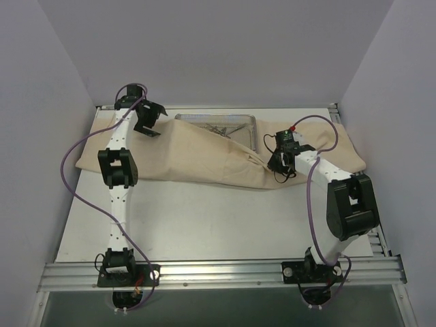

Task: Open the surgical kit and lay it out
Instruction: Open the surgical kit at the center of the board.

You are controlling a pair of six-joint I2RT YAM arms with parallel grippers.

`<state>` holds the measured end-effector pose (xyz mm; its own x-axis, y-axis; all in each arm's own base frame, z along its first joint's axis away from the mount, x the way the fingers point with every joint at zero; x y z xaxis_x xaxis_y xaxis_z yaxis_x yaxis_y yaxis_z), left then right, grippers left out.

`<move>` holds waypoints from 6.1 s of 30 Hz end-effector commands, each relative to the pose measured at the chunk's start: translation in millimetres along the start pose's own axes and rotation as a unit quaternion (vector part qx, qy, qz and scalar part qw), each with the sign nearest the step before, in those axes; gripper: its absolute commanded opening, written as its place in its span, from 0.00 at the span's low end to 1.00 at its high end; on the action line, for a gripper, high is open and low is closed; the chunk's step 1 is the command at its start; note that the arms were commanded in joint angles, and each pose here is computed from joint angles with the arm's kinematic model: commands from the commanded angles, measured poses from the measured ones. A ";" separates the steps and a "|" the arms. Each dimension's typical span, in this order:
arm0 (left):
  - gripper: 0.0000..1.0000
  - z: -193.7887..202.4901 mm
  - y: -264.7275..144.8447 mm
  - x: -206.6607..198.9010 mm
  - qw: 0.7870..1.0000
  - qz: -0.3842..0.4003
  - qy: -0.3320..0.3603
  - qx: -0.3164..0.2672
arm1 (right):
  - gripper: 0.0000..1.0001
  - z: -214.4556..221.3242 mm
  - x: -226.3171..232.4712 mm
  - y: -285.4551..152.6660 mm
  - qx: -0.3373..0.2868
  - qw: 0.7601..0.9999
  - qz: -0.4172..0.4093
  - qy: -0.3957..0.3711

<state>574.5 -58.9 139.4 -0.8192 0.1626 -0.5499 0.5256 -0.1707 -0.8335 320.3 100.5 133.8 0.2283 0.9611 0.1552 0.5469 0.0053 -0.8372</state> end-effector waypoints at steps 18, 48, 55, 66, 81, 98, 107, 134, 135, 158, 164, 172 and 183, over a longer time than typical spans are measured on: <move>0.79 28.5 14.1 0.2 0.997 0.015 0.073 0.031 | 0.00 7.4 0.7 -7.5 -0.006 1.000 -0.012 0.006; 0.02 -20.4 -100.8 -13.2 0.988 0.044 0.147 -0.035 | 0.00 -52.4 -11.0 -23.1 -0.030 0.999 -0.003 -0.021; 0.02 27.9 -142.2 26.5 0.961 0.000 0.272 -0.038 | 0.00 -73.6 -9.3 -46.0 -0.014 0.999 -0.025 -0.046; 0.02 62.6 -238.2 165.8 0.956 -0.083 0.277 -0.049 | 0.00 -13.5 -31.7 -104.4 0.075 0.997 -0.026 -0.024; 0.02 73.7 -334.1 323.8 0.977 -0.120 0.143 -0.100 | 0.00 105.3 -93.8 -174.2 0.104 0.994 0.025 0.036; 0.61 67.6 -402.3 274.8 0.953 -0.070 0.266 -0.130 | 0.70 27.6 -76.9 -198.3 0.061 0.997 0.041 -0.030; 0.55 64.0 -336.9 179.0 0.924 -0.040 0.370 -0.090 | 0.59 -62.3 -52.1 -69.0 0.081 0.992 0.084 -0.043; 0.55 69.0 -282.1 147.3 0.882 -0.071 0.463 -0.059 | 0.48 -89.9 -62.0 75.2 0.140 0.962 0.198 -0.124; 0.55 69.1 -282.1 147.2 0.882 -0.071 0.462 -0.059 | 0.44 -89.6 -64.8 75.4 0.142 0.962 0.200 -0.120; 0.54 54.0 -259.2 143.5 0.882 -0.052 0.464 -0.066 | 0.00 -69.2 -193.1 -126.0 0.083 0.949 0.285 0.101; 0.55 39.2 -254.9 146.4 0.891 -0.075 0.439 -0.086 | 0.44 -27.7 -215.9 -213.3 0.012 0.912 0.382 0.150; 0.58 27.0 -252.5 149.9 0.894 -0.097 0.429 -0.083 | 1.00 -16.3 -204.2 -184.8 0.037 0.937 0.284 0.198; 0.58 32.2 -224.5 174.1 0.887 -0.200 0.414 -0.037 | 1.00 -115.5 -98.4 -112.6 -0.013 0.983 0.183 0.022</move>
<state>312.6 -20.1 243.1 -0.4883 0.8656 -0.1113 0.3579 0.0823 -0.9301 293.5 -72.4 278.9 0.5862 0.7991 -0.1336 0.3767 -0.4148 -0.8283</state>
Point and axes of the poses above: each gripper's point midway between its finger pads, its own y axis out along the fingers, its own x axis along the line the jaws close on, z = x × y, the point moved 9 cm from there along -y, back along the fingers, and after that the axes turned 13 degrees about -y, right-handed, at the moved point
